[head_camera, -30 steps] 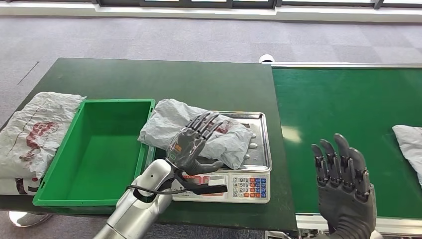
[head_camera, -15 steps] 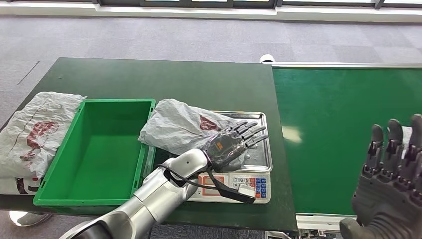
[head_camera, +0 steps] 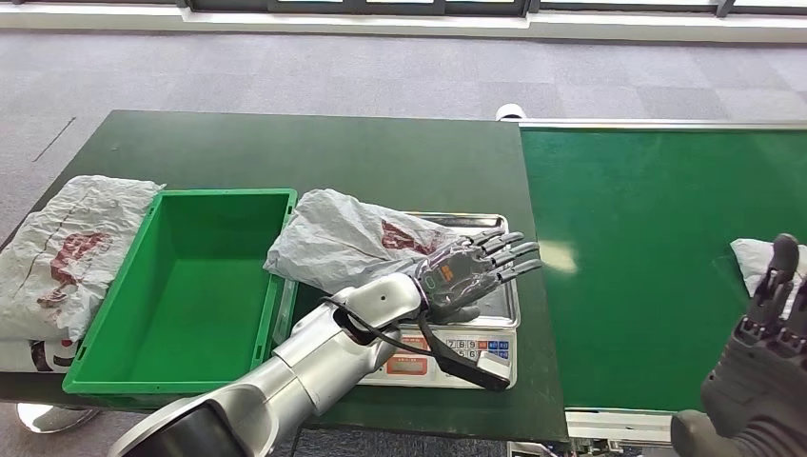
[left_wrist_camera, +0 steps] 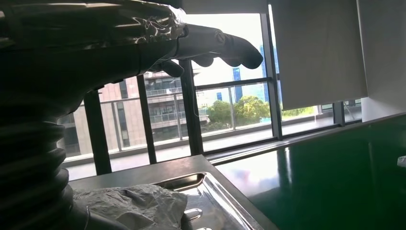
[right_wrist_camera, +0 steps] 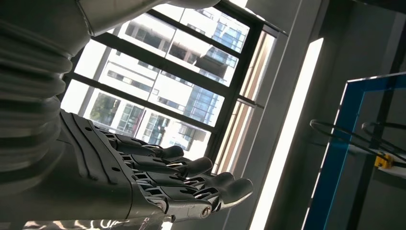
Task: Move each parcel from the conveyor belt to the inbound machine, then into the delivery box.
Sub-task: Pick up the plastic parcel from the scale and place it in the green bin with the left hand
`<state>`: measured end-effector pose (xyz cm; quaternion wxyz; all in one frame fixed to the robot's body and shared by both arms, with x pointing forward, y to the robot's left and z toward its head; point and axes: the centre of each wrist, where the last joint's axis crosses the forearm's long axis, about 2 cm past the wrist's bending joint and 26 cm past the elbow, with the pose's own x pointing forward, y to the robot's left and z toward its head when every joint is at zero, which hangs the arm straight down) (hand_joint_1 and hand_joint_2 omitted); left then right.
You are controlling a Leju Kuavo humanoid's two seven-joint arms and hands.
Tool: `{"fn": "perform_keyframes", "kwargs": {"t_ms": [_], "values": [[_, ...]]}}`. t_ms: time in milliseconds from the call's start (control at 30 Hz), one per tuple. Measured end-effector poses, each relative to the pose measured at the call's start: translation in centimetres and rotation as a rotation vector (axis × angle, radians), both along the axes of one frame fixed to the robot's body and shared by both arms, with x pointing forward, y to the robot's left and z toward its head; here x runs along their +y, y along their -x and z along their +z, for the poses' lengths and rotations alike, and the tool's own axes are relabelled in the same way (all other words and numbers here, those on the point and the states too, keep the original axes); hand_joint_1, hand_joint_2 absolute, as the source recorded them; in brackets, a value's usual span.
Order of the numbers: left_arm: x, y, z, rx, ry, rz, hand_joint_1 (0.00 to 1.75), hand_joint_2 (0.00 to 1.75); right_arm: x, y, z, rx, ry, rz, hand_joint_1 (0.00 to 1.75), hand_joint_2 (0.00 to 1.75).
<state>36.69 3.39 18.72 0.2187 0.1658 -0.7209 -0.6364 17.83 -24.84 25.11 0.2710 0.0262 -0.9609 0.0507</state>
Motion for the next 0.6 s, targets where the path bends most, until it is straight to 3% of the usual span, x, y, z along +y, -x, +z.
{"fn": "perform_keyframes", "kwargs": {"t_ms": [333, 600], "values": [[0.9, -3.3, 2.9, 0.030, -0.127, 0.101, 0.00, 1.75, 0.9, 0.0, 0.2, -0.013, -0.010, 0.032, 0.00, 1.75], [1.4, -3.9, 3.0, 0.032, -0.153, 0.119, 0.00, 1.75, 1.2, 0.1, 0.2, -0.013, -0.012, 0.043, 0.00, 1.75]]}}
